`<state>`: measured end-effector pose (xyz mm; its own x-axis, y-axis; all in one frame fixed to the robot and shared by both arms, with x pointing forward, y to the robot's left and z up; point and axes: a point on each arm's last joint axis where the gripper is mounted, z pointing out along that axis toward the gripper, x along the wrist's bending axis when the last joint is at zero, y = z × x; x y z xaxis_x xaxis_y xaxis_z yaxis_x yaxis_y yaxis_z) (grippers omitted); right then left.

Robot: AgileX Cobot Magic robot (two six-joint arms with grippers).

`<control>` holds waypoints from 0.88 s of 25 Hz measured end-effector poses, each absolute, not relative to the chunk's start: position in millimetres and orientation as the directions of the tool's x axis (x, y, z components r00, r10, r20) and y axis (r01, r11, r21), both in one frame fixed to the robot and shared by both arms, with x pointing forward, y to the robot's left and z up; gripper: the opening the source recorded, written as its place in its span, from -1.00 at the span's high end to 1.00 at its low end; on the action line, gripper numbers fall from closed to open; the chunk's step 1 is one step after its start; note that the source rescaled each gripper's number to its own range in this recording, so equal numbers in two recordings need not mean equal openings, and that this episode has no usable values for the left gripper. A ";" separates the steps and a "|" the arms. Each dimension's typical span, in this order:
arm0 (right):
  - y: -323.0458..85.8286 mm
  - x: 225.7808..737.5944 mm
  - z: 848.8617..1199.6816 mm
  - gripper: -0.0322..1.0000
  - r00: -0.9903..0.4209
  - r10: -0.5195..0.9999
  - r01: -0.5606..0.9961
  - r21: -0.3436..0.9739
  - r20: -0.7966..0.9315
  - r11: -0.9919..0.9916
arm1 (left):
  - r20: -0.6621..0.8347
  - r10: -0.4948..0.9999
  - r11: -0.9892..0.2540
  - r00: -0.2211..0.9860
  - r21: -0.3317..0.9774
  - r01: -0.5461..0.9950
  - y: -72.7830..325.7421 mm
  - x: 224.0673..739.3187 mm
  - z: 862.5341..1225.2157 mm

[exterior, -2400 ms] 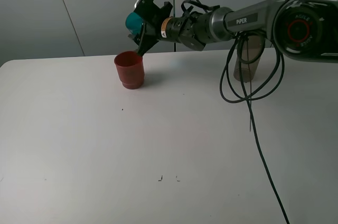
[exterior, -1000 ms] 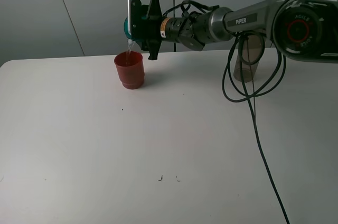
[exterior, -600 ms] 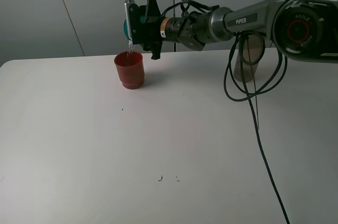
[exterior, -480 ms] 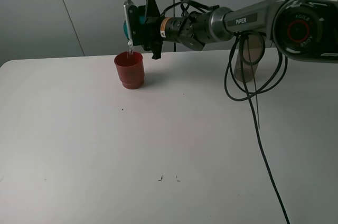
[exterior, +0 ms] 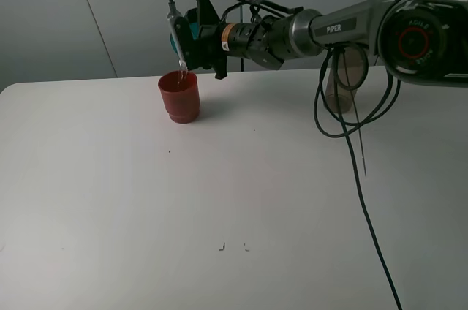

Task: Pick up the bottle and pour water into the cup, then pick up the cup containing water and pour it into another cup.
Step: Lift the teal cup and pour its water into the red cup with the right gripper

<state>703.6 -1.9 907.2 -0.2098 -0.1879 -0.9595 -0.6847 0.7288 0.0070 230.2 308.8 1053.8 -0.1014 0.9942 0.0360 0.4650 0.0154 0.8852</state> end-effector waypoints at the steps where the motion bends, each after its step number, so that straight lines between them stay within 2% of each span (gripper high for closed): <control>1: -1.9 703.6 907.2 0.81 -0.199 -0.200 -0.688 -0.009 -0.960 0.726 | 0.036 0.994 0.015 -0.101 0.885 0.465 308.8 230.2 1053.8; 15: -0.9 703.9 910.0 0.81 -0.028 -0.333 -0.715 -0.214 -0.943 0.666 | 0.036 0.994 0.015 -0.101 0.885 0.465 308.8 230.2 1053.8; 22: 2.0 702.9 914.9 0.81 0.039 -0.319 -0.727 -0.246 -0.947 0.641 | 0.036 0.994 0.015 -0.101 0.885 0.465 308.8 230.2 1053.8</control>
